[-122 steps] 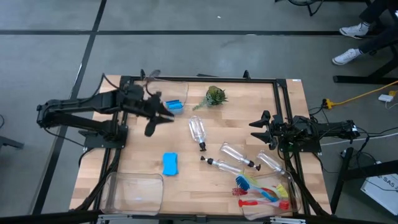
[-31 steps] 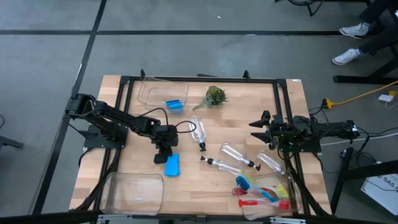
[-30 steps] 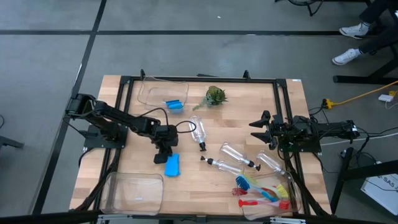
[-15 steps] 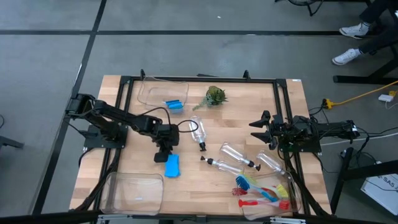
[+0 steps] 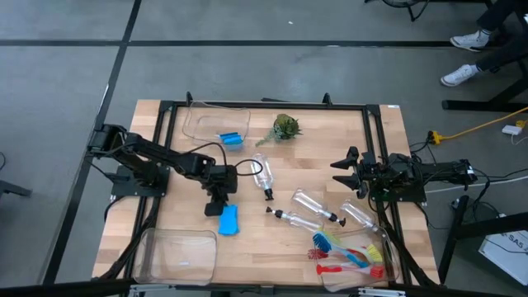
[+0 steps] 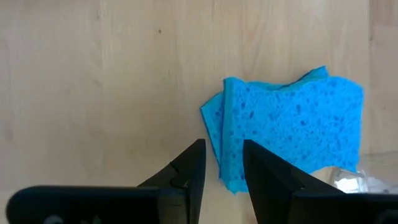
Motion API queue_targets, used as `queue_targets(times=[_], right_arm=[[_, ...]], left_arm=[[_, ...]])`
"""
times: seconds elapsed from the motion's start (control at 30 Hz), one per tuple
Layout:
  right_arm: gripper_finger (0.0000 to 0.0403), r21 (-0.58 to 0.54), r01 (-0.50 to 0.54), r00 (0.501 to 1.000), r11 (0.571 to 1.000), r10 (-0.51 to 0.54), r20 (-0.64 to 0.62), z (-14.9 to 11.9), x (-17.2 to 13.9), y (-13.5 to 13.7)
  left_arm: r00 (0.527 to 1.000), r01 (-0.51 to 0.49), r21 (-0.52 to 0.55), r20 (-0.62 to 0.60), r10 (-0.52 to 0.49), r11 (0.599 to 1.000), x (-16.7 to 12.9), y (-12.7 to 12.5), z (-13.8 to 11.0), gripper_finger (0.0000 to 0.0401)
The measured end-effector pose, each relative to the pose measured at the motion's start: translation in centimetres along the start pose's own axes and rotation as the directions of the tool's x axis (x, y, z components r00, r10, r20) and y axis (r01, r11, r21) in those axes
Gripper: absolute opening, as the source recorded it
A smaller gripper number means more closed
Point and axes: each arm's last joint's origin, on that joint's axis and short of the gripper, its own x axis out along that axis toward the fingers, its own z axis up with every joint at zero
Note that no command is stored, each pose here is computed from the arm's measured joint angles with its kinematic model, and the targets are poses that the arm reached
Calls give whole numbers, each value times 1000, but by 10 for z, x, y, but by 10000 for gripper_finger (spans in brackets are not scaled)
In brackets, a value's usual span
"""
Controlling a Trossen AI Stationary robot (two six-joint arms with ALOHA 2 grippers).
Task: Pick & Place Kitchen Sink Supplies
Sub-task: Put the blue sponge into the top transparent bin
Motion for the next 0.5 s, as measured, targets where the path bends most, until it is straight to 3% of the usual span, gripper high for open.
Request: queue_targets(times=[0.5], right_arm=[[245, 0, 0, 1000, 1000, 0, 0, 0, 0, 0]], left_arm=[[989, 139, -26, -46, -140, 990, 16, 9, 2, 97]])
